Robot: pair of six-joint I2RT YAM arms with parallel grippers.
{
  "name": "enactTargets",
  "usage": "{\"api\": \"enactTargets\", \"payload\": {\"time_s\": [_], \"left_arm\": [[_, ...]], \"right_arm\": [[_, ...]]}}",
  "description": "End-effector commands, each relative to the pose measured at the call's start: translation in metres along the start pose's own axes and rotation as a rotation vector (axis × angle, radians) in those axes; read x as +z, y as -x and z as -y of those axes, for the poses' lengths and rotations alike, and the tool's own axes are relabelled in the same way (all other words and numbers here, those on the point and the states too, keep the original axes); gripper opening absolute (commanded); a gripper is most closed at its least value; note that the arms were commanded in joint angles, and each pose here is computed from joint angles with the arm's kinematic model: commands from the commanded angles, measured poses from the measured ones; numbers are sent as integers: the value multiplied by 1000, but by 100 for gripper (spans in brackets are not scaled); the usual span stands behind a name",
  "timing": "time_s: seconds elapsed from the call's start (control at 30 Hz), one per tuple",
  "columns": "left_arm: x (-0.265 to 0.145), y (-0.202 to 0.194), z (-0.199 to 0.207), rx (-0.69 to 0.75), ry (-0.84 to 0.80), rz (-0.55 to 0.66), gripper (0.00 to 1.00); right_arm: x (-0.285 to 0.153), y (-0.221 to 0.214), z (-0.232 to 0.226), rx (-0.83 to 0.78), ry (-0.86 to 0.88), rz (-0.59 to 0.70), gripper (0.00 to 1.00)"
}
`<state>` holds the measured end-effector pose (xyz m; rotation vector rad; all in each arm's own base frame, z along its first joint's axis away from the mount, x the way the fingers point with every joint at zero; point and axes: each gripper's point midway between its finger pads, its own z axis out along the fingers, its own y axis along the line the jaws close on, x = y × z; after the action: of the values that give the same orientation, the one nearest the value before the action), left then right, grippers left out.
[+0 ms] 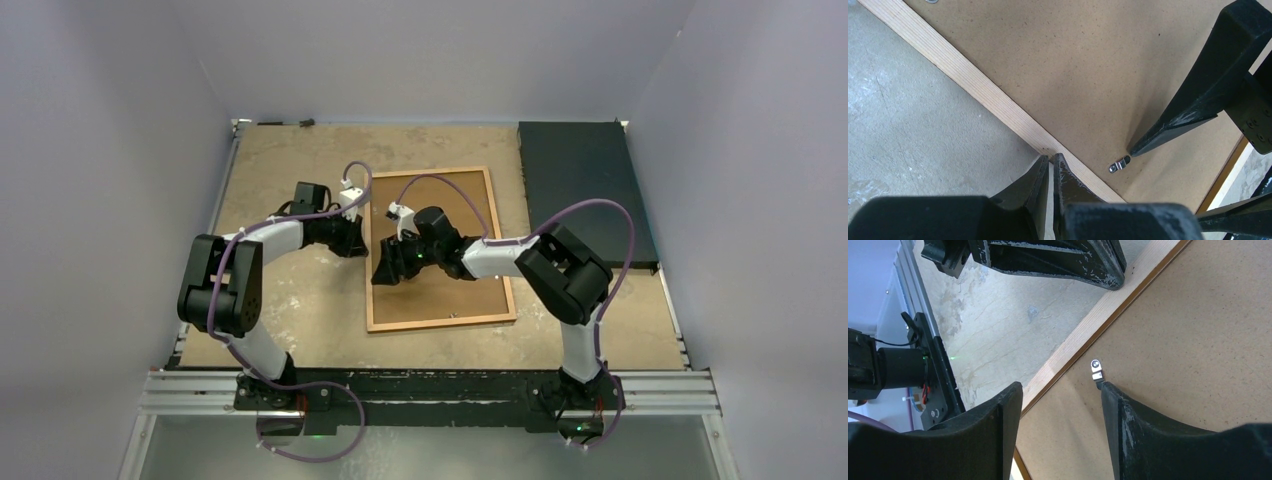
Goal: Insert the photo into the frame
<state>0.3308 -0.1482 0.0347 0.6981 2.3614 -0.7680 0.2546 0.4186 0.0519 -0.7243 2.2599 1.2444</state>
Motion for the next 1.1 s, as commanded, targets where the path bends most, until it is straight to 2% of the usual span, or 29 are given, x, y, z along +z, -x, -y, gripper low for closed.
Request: {"api": "enactTargets", "payload": {"time_s": [0.0, 0.43, 0.7, 1.07], "left_arm": [[-1, 3, -14, 50, 62, -1, 4], [-2, 4, -15, 58, 70, 4, 3], [-3, 3, -15, 67, 76, 3, 3], [-4, 3, -15, 71, 77, 3, 2]], "right_arm": [[6, 10, -14, -29, 58, 20, 61], [7, 2, -24, -19, 89, -2, 55], [-6, 23, -46, -60, 123, 10, 56], [-5, 26, -23, -53, 56, 22, 60]]}}
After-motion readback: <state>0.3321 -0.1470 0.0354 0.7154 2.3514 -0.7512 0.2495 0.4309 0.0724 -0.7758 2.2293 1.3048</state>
